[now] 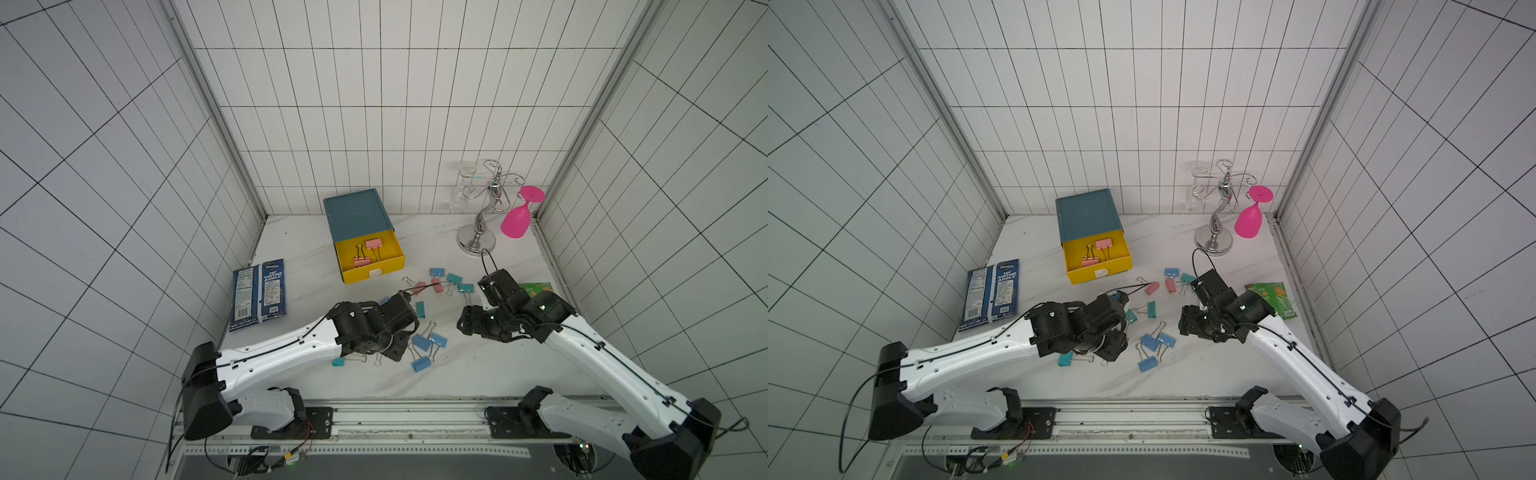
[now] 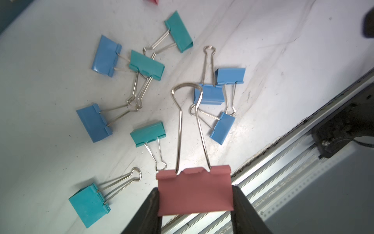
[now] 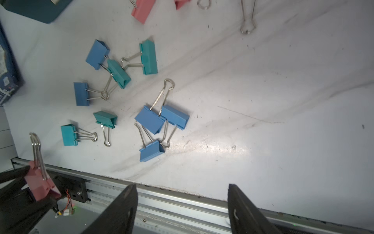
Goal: Put the binder clips in the drawer according to color
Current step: Pick up the binder clip at the center of the board, then place the binder clip in the drawer.
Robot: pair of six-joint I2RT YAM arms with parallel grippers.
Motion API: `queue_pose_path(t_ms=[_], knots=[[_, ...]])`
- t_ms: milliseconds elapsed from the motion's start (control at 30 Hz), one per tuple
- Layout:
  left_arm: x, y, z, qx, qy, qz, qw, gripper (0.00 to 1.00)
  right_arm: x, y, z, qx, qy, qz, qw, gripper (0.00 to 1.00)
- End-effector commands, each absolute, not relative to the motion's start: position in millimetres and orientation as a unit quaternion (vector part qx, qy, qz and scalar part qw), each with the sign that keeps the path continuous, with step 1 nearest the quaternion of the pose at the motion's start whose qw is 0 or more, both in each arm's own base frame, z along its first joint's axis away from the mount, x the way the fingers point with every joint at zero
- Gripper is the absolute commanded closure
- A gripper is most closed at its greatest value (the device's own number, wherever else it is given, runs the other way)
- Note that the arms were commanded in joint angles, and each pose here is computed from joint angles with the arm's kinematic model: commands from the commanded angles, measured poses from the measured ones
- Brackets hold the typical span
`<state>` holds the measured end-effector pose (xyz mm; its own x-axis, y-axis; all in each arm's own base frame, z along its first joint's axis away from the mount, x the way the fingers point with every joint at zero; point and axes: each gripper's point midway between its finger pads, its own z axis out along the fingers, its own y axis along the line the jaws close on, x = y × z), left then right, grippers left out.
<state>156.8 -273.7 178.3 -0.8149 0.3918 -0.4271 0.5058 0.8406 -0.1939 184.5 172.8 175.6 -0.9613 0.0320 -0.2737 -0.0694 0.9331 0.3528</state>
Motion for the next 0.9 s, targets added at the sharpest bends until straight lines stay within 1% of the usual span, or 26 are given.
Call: queue_pose_path(t_ms=[0,133,267,400,500,567,767,867], knots=[[170.0,-277.2,218.2,0.244,0.925,-0.165,0.239,0.62,206.5,191.2,204.6,-0.025,0.958,0.241,0.154,0.28],[195.7,-273.0,257.9,0.223,0.914,-0.198,0.275,0.62,221.7,227.3,244.2,-0.061,0.93,0.327,0.156,0.27],[233.0,-250.5,298.3,0.177,0.908,-0.231,0.302,0.61,232.1,250.0,274.8,-0.085,0.911,0.371,0.159,0.27],[265.0,-224.6,323.3,0.141,0.906,-0.232,0.324,0.59,239.9,271.5,304.8,-0.097,0.884,0.427,0.165,0.27],[284.5,-205.8,325.0,0.117,0.913,-0.215,0.325,0.59,247.4,283.8,322.2,-0.099,0.865,0.46,0.175,0.27],[294.8,-195.2,320.5,0.103,0.919,-0.205,0.321,0.59,252.0,286.4,326.3,-0.098,0.862,0.464,0.179,0.27],[317.4,-174.1,306.4,0.058,0.928,-0.187,0.317,0.57,259.0,292.4,325.9,-0.101,0.862,0.465,0.176,0.27],[328.1,-173.2,300.3,0.038,0.93,-0.191,0.312,0.57,261.2,293.3,322.4,-0.1,0.864,0.463,0.173,0.27]])
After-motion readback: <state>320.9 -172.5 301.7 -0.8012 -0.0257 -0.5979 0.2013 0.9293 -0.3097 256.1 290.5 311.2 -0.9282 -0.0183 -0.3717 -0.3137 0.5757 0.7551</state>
